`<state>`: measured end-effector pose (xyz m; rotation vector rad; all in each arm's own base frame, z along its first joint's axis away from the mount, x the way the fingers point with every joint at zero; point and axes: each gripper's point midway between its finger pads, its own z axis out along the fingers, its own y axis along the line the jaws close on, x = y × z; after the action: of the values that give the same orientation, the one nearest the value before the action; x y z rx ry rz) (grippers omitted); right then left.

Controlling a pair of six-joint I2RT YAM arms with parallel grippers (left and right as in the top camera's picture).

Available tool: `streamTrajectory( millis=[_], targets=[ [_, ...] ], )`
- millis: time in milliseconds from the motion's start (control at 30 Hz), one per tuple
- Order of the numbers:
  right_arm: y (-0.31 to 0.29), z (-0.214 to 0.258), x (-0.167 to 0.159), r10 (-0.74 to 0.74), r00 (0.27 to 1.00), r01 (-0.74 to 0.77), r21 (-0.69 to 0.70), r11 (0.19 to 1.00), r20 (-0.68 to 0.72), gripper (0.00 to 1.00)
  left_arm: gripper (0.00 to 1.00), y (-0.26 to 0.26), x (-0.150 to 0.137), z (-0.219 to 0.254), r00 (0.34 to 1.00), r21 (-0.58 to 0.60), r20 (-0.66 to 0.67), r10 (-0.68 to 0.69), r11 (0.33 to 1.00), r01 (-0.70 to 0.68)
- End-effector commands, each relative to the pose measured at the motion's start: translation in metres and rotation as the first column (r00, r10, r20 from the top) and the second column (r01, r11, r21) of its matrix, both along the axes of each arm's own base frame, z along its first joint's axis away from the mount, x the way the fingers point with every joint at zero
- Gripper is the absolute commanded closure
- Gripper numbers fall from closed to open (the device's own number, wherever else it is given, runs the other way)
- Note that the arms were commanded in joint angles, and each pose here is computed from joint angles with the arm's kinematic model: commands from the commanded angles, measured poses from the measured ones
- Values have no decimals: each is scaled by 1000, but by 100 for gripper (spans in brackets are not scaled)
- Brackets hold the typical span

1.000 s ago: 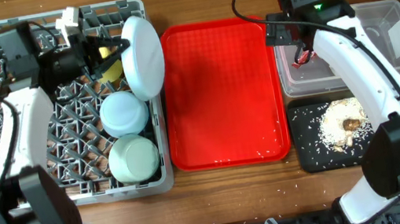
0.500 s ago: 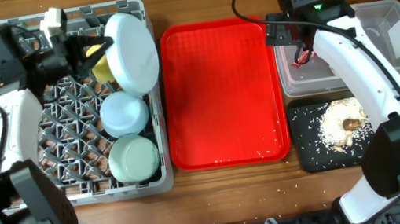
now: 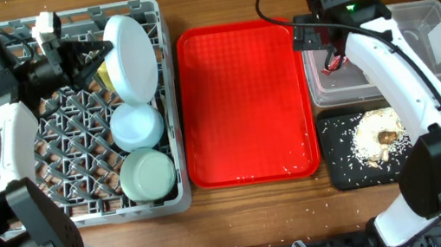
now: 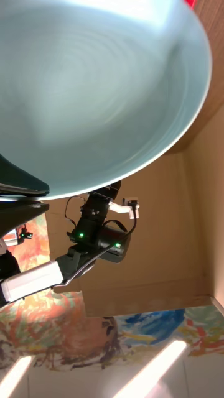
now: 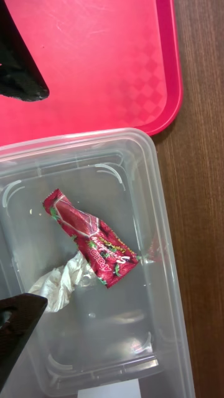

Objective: Sort waste into correct bins and load items into the dishwasher rack
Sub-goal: 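Lower the plate upright into the rack slots and release it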

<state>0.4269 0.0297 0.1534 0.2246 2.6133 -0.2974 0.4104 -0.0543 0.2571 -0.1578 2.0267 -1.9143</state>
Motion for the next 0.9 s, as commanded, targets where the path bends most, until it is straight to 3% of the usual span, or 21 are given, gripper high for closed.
streamTrajectory(
  millis=[0, 200, 300, 500, 833, 867],
  targets=[
    [-3, 6, 2, 1, 1000, 0, -17, 1000, 14, 0, 96, -6, 0, 5, 1000, 30, 4, 16, 999, -16],
    [-3, 6, 2, 1, 1000, 0, -17, 1000, 14, 0, 96, -2, 5, -20, 995, 129, -18, 94, 988, -91],
    [-3, 6, 2, 1, 1000, 0, -16, 1000, 15, 0, 96, 4, 5, -47, 984, 235, -78, 162, 962, -139],
    [-3, 6, 2, 1, 1000, 0, -17, 1000, 14, 0, 96, -10, 1, -64, 987, 287, -93, 132, 953, -100],
    [-3, 6, 2, 1, 1000, 0, -17, 1000, 14, 0, 96, -31, 9, -55, 996, 317, 68, 58, 945, -77],
    [-3, 6, 2, 1, 1000, -1, -16, 1000, 14, 0, 89, -30, 10, -56, 995, 323, 79, 57, 943, -80]
  ],
)
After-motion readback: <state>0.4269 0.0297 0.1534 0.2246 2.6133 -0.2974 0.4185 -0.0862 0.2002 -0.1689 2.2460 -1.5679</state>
